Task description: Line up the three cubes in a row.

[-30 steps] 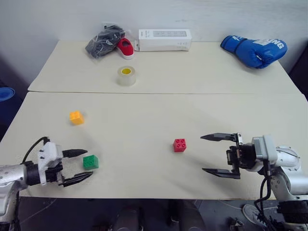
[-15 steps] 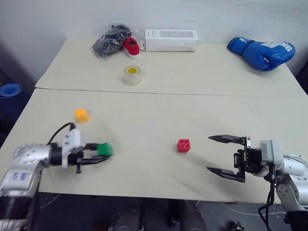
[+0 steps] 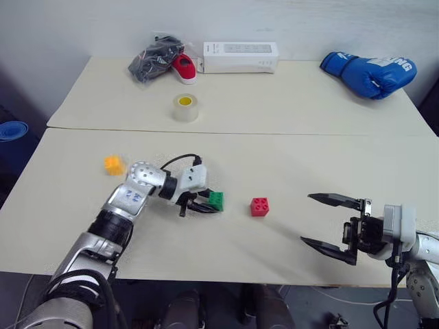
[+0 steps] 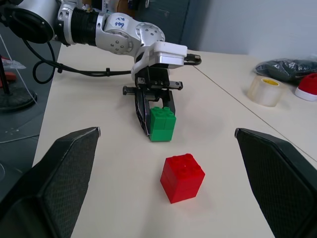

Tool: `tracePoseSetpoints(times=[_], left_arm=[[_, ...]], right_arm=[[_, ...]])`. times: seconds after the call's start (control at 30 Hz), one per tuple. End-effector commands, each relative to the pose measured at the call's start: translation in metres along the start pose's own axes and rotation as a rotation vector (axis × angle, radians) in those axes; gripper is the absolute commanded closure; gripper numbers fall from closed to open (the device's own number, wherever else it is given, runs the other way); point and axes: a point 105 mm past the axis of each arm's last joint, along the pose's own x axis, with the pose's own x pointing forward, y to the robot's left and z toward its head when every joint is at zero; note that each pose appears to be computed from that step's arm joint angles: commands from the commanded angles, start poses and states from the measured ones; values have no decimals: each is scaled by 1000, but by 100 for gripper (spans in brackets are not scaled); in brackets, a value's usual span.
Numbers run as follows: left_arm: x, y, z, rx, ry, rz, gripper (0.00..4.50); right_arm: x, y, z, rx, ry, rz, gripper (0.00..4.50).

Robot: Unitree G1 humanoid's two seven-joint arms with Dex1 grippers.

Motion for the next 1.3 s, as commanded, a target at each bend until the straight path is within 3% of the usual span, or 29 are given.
tracePoseSetpoints(times=[0.03,0.17,0.4,0.63,0.83,0.9,0.97,1.17,1.3], left_arm=[[6,-3,-3,8,24,-22,301],[13,-8,-3,13,28,-49,301],[-6,-1,4,37,-25,56,78],[-73,-26,-23,-44,-38,210,78],[-155,-58,-56,-158,-175,670,78],[-190,-71,-59,-226,-319,949,43],[-214,-97,-68,-283,-347,1159,1],[-255,-148,-103,-422,-342,1621,1],[-239,-144,-101,-468,-370,1641,1]], right_arm=[[2,3,8,-32,-16,-17,0],[4,6,6,-28,-16,-27,0],[9,5,3,-24,-25,-16,0],[16,0,2,-25,-55,4,0],[34,-12,9,-19,-146,-5,0],[41,-12,11,14,-182,10,0],[49,-11,13,25,-217,27,0],[59,-15,13,17,-264,14,0],[64,-16,11,7,-265,21,0]])
